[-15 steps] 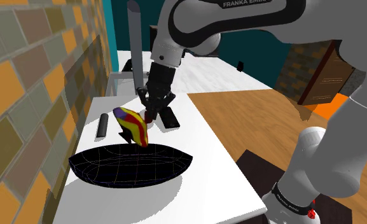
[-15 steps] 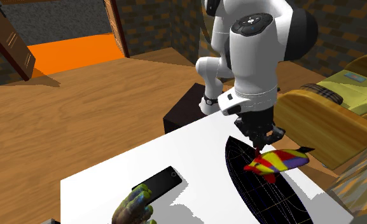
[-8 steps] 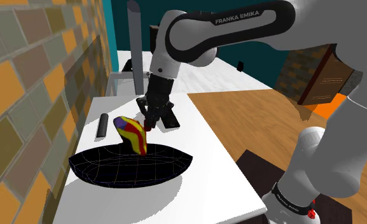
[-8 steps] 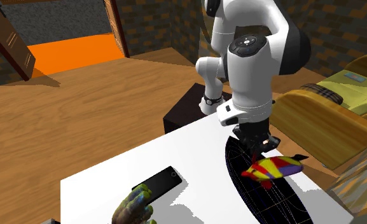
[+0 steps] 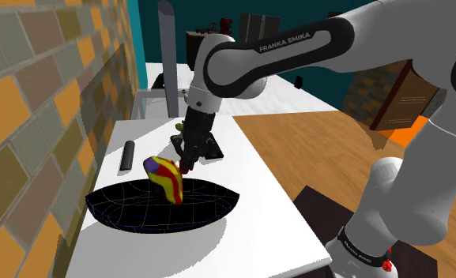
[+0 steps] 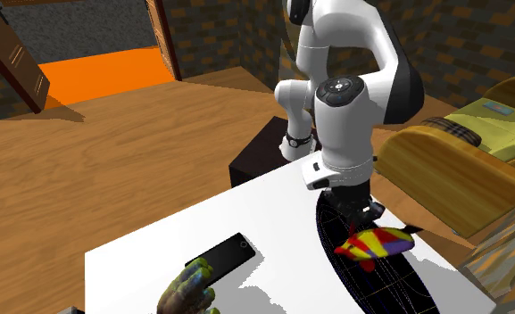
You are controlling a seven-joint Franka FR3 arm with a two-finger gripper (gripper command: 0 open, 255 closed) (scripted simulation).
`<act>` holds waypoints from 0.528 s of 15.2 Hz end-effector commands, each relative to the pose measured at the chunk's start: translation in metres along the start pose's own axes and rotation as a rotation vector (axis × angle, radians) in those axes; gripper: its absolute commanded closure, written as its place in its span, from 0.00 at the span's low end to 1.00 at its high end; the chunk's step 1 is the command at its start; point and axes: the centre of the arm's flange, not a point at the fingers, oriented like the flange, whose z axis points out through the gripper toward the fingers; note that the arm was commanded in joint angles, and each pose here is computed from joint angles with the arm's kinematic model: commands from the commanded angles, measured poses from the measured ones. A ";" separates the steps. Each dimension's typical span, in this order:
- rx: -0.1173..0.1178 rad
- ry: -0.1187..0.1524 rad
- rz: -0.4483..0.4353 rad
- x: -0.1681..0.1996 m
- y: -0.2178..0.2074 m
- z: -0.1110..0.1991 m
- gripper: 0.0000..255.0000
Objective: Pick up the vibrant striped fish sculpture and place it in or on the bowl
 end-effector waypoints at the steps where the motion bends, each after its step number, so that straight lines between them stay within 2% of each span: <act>1: 0.001 0.001 0.000 0.001 0.001 0.003 1.00; 7: 0.001 0.001 0.000 0.001 0.001 0.003 1.00; 8: 0.001 0.001 0.000 0.001 0.001 0.003 0.00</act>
